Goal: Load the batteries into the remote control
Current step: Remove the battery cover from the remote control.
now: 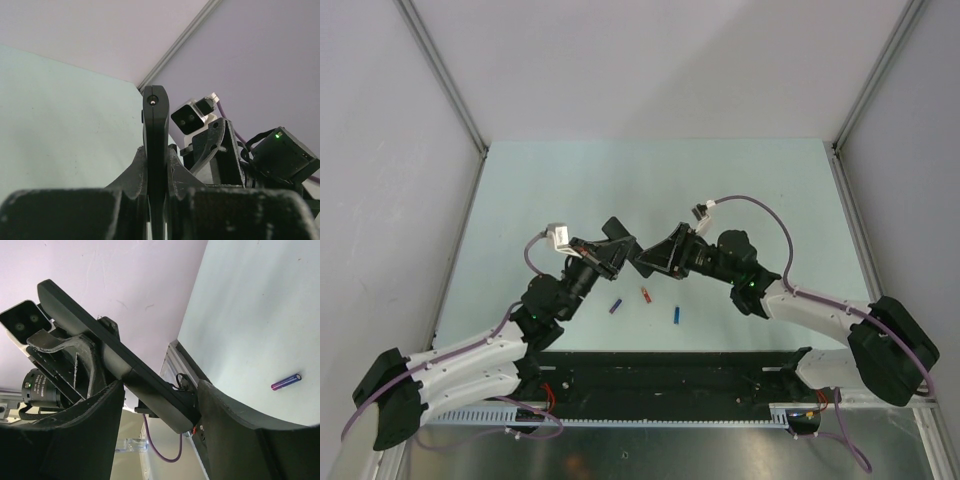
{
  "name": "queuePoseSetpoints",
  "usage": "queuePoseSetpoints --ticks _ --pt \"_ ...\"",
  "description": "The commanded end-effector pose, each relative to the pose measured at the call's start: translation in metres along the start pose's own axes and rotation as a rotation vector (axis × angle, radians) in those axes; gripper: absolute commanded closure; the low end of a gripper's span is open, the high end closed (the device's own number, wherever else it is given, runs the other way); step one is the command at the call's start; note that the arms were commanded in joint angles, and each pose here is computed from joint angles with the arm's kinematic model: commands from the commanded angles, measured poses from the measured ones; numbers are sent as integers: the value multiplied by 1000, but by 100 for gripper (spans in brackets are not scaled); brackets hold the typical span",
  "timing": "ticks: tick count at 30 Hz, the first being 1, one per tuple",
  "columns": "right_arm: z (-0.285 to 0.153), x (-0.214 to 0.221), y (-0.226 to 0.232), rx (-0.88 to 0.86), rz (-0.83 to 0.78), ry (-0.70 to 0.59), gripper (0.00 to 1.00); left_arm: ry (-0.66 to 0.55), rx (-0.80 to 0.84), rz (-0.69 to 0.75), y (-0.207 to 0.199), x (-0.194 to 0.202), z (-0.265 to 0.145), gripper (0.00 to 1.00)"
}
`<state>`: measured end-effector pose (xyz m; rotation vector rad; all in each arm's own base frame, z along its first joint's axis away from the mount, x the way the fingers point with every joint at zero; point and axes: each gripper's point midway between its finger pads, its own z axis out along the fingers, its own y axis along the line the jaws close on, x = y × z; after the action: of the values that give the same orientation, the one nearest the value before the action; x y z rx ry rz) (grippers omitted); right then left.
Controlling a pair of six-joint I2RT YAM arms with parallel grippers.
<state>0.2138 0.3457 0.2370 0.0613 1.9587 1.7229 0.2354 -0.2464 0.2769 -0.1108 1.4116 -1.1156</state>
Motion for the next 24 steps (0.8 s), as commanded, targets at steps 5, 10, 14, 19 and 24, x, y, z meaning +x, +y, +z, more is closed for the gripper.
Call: queuePoseSetpoints --ticks 5,10,14,19,24 --pt "7 -6 22 -71 -22 -7 34 -98 40 2 -18 -30 1 100" --pt "6 -5 20 -58 -25 -4 34 -103 31 -4 -17 -31 1 100" --pt "5 -6 22 -61 -30 -8 36 -100 35 -9 -18 -30 1 100" --pt "5 -5 22 -62 -30 -5 50 -93 42 -15 -19 -29 1 100" --pt "4 -5 23 -62 -38 -6 58 -109 43 -21 -20 -34 0 100"
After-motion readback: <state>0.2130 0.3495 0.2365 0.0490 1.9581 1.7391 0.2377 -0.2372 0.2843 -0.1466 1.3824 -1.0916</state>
